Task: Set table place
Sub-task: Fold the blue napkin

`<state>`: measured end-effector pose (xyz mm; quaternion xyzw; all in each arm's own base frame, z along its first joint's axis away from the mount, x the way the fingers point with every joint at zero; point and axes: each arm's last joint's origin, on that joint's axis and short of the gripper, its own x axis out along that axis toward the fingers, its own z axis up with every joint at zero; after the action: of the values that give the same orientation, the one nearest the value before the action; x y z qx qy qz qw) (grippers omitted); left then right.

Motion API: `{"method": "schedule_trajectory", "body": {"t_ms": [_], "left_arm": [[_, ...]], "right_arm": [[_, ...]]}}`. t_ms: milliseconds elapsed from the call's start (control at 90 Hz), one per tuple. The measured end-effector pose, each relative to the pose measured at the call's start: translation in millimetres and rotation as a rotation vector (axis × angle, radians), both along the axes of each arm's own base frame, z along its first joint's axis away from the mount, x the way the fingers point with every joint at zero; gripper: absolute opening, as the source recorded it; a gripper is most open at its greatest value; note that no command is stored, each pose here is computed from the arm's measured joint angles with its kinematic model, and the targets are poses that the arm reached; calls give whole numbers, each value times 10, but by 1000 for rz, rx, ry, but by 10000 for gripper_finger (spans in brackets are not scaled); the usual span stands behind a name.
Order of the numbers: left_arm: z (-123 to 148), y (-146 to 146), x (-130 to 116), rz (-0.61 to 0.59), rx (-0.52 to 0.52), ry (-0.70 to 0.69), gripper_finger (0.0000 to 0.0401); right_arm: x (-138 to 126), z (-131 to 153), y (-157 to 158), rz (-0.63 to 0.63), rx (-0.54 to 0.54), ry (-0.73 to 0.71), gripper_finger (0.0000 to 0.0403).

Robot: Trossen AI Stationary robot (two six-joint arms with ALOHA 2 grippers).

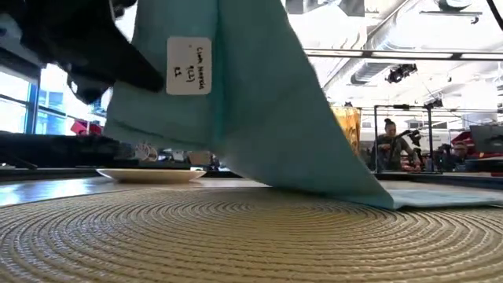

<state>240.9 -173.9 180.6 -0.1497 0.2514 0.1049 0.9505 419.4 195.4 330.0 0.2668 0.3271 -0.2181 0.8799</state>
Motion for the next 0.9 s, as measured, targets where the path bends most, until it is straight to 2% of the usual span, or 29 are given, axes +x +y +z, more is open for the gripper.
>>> {"method": "schedule_trajectory", "body": {"t_ms": [122,278,411,567,711,900], "left_arm": [[429,19,-27,-45,109,73,1],[1201,67,-74,-150,222,104,0],[1875,177,-82,-214,230,69,0],[2499,401,-113,-143,232,-35,0],[2787,730,-141,7,328,-38,0],[2777,1283,-21,126,519,118,0]], "right_arm": [[-207,275,-13,41,-30,-24,0],[-559,781,-148,114,-104,-102,0],[-832,1154,-318,163,-122,-177,0],[-1070,1464,-562,224,-133,-237,0],[-1114,1564,-860,237,-250,-216,0],[-954,1486,-1458,203,-401,-72,0]]}}
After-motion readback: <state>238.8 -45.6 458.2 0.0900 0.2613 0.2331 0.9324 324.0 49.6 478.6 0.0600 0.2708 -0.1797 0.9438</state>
